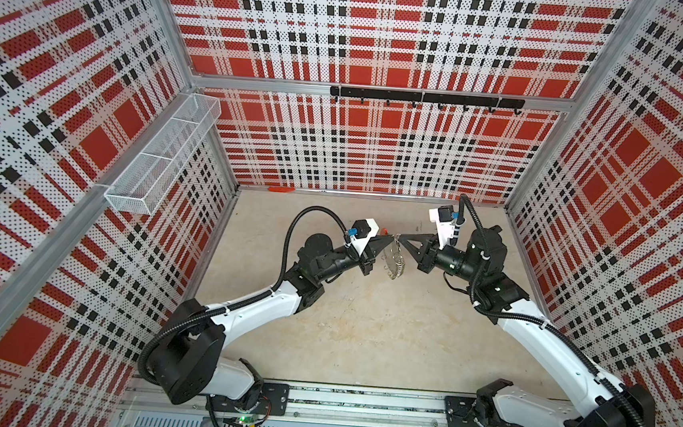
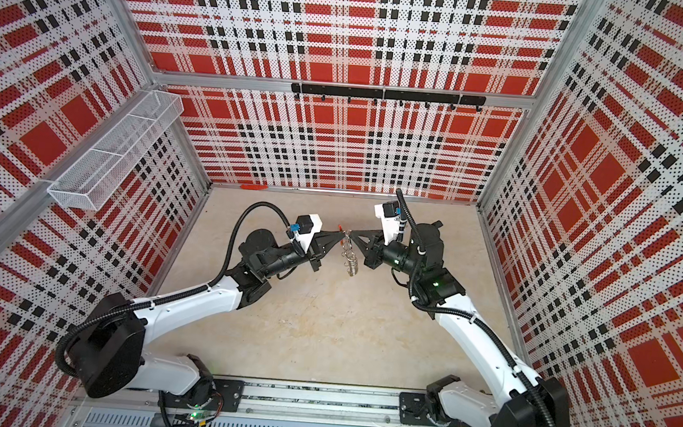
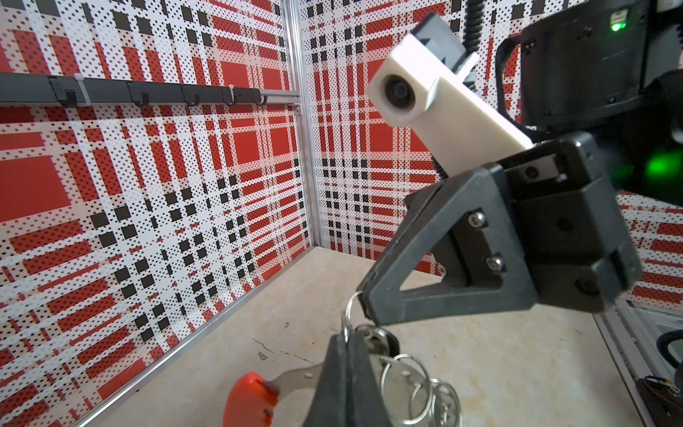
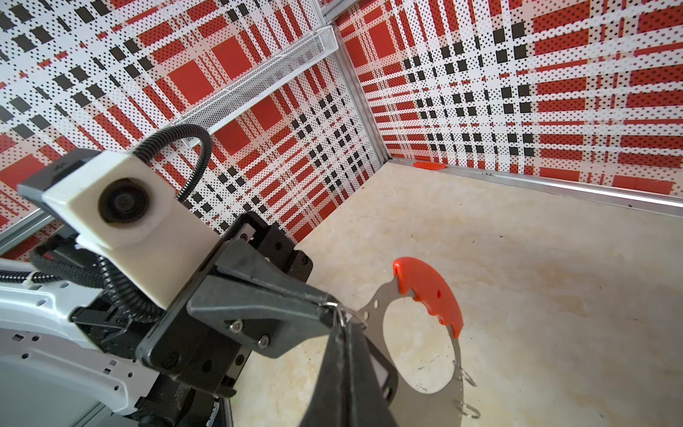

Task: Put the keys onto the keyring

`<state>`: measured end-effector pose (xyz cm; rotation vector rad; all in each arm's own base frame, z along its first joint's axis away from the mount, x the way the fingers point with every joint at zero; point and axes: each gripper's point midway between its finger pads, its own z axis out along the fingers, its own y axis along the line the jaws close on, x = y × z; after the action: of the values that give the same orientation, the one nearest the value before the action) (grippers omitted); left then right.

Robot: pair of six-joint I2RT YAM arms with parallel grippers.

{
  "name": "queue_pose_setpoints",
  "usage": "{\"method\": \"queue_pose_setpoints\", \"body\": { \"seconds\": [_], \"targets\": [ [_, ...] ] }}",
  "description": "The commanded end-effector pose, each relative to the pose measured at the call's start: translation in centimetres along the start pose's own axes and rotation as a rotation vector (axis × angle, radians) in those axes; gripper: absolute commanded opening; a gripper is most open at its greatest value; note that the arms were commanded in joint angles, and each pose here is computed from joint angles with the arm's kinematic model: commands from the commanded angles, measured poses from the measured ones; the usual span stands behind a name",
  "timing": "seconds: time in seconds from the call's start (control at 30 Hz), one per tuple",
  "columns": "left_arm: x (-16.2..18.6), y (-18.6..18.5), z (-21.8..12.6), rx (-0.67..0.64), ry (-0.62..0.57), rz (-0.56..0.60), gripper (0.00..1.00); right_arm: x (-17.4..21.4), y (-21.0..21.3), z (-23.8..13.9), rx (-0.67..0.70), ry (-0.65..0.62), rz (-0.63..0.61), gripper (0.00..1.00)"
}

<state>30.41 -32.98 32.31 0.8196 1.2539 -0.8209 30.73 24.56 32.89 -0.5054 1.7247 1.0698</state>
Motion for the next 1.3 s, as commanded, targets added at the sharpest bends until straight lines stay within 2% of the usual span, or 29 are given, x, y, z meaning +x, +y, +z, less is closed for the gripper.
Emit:
{"method": "queue_pose_setpoints", "body": {
  "seconds": [0.0, 0.3, 0.5, 0.87, 1.27],
  "targets": [
    [-3.6, -0.5, 0.2, 0.024, -0.101, 0.054, 0.0, -0.1, -1.2, 0.2, 0.062, 0.006, 0.036, 0.0],
    [-4.4, -0.8, -0.6, 0.02, -0.143, 0.103, 0.0, 0.6, -2.6, 0.6, 0.067, 0.057, 0.153, 0.0],
    [-4.3, -2.6, -0.6, 0.114, -0.151, 0.182, 0.0, 0.7, -2.0, 1.3, 0.005, 0.139, 0.216, 0.0],
    [-5.4, -4.2, -1.6, 0.21, -0.188, 0.258, 0.0, 1.9, -4.3, 1.8, 0.028, 0.215, 0.383, 0.0],
    [-5.5, -3.4, -1.4, 0.183, -0.197, 0.247, 0.0, 1.4, -3.8, 1.4, 0.014, 0.199, 0.386, 0.0]
  ]
}}
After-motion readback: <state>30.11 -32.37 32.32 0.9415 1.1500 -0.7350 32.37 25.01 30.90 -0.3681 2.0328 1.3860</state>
